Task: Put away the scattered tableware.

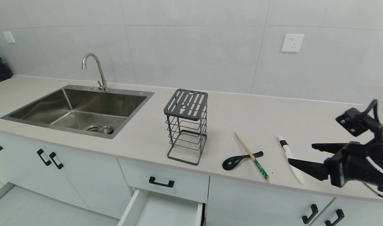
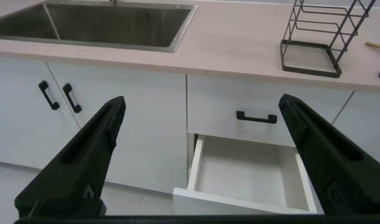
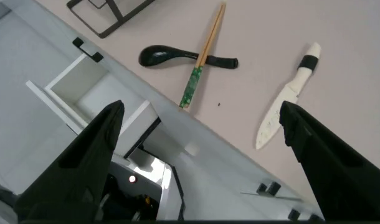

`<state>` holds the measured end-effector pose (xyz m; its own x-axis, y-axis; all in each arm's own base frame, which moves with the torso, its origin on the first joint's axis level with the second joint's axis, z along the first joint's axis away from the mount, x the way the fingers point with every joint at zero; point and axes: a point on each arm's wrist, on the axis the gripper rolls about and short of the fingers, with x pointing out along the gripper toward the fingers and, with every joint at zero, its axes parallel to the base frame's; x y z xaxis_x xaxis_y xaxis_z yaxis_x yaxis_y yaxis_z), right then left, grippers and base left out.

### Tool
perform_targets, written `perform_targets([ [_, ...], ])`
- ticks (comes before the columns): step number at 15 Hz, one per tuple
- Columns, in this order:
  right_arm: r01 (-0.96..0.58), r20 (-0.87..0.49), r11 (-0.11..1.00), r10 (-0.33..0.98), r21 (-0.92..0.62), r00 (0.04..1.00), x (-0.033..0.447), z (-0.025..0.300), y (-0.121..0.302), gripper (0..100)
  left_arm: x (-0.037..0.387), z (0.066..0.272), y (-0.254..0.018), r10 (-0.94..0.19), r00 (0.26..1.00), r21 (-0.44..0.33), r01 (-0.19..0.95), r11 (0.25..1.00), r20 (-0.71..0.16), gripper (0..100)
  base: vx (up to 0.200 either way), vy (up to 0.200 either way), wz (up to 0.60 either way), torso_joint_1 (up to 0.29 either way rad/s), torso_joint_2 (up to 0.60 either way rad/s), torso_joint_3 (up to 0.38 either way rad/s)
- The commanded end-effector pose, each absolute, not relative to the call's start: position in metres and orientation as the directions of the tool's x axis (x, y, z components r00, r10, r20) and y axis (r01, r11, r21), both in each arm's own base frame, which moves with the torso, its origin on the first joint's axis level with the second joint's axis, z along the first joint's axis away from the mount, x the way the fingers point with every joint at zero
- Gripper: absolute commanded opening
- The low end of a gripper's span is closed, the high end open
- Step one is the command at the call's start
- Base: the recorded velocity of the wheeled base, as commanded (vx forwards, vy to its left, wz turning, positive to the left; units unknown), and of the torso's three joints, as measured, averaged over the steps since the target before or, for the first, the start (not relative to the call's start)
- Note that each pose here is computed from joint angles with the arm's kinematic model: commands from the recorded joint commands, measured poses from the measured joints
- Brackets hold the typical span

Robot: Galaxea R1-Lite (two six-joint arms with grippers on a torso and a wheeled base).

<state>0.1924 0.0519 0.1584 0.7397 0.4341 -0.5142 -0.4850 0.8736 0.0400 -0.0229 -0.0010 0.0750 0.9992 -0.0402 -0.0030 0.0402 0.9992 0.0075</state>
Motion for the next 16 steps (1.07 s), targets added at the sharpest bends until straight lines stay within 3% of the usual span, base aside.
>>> perform_targets([
  [1,-0.523,-0.57,0.851,0.453,0.049,0.685,0.226,0.135,0.075,100,-0.023,0.075,-0.001,-0.04,0.999,0.008,0.04,0.999,-0.003,100,0.0,0.0,0.0,0.0,0.0,0.0],
  [5,-0.473,-0.58,0.877,0.429,0.084,0.692,0.246,0.13,0.103,100,-0.023,0.075,-0.001,-0.04,0.999,0.007,0.04,0.999,-0.005,100,0.0,0.0,0.0,0.0,0.0,0.0],
  [16,-0.444,-0.71,0.893,0.355,0.066,0.608,0.265,0.077,0.118,100,-0.023,0.075,-0.001,-0.04,0.999,0.007,0.04,0.999,-0.005,100,0.0,0.0,0.0,0.0,0.0,0.0],
])
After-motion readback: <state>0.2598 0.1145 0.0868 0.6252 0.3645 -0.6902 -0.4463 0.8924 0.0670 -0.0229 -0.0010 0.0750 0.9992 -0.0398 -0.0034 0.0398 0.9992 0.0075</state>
